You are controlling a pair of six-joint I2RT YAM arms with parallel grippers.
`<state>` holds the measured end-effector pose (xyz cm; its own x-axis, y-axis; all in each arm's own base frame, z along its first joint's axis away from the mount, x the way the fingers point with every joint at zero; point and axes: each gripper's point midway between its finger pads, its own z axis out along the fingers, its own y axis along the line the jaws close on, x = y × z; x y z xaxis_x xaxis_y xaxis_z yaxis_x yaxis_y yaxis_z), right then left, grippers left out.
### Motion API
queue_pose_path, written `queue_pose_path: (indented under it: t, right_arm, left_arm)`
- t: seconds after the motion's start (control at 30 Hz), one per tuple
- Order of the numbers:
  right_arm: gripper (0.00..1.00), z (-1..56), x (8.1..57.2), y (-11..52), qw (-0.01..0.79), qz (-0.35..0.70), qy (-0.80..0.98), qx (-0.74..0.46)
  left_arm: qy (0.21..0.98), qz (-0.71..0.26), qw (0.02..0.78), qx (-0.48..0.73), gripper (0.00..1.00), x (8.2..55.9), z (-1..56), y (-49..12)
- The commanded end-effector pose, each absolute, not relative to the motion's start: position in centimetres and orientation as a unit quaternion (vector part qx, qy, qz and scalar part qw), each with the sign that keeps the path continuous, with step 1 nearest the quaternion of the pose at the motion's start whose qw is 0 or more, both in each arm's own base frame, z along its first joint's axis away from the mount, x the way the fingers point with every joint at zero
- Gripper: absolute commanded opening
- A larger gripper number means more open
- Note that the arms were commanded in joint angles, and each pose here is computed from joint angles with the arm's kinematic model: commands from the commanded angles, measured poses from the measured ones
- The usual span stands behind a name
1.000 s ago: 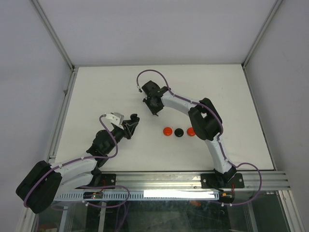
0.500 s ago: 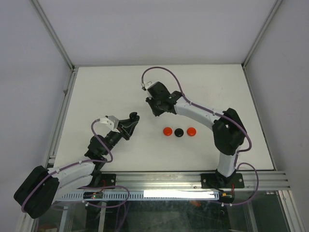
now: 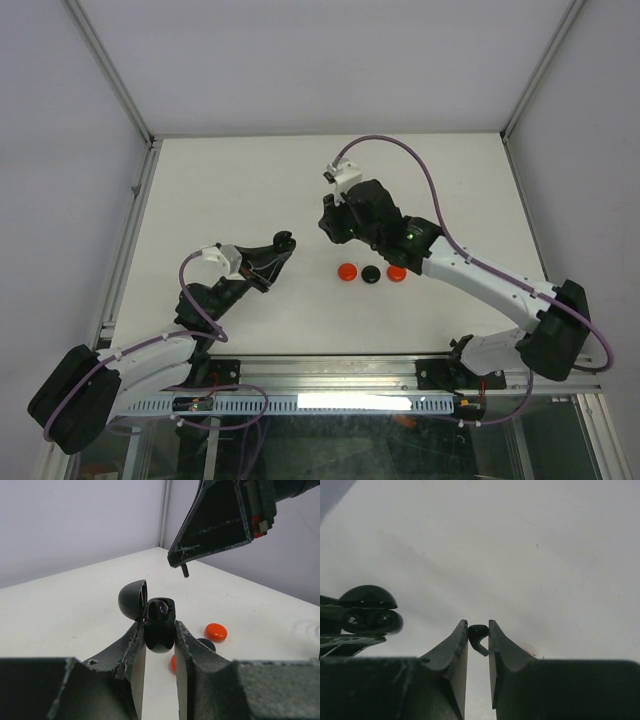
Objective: Insert the wireless bluetooth earbuds into the charging case
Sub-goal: Place the earbud in the charging case.
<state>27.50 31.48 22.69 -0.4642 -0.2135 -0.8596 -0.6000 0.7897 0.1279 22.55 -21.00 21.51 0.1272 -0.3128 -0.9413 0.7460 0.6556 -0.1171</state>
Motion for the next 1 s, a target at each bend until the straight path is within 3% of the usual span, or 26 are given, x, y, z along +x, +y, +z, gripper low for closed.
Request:
queue_pose_path:
  t: [0.0,0.43,0.97]
  right_arm:
    - [0.15,29.1,26.4,32.2,0.536,0.294,0.765,-0.204]
    - [0.14,33.5,21.3,34.7,0.604,0.412,0.646,-0.217]
    - [0.13,33.6,20.1,36.1,0.621,0.430,0.619,-0.213]
  left_arm:
    - [0.480,-0.381,0.755,0.234,0.00,21.4,25.0,-21.7]
    - [0.435,-0.405,0.753,0.282,0.00,20.2,27.1,-23.4]
    - [0.421,-0.428,0.756,0.261,0.00,19.7,28.1,-23.1]
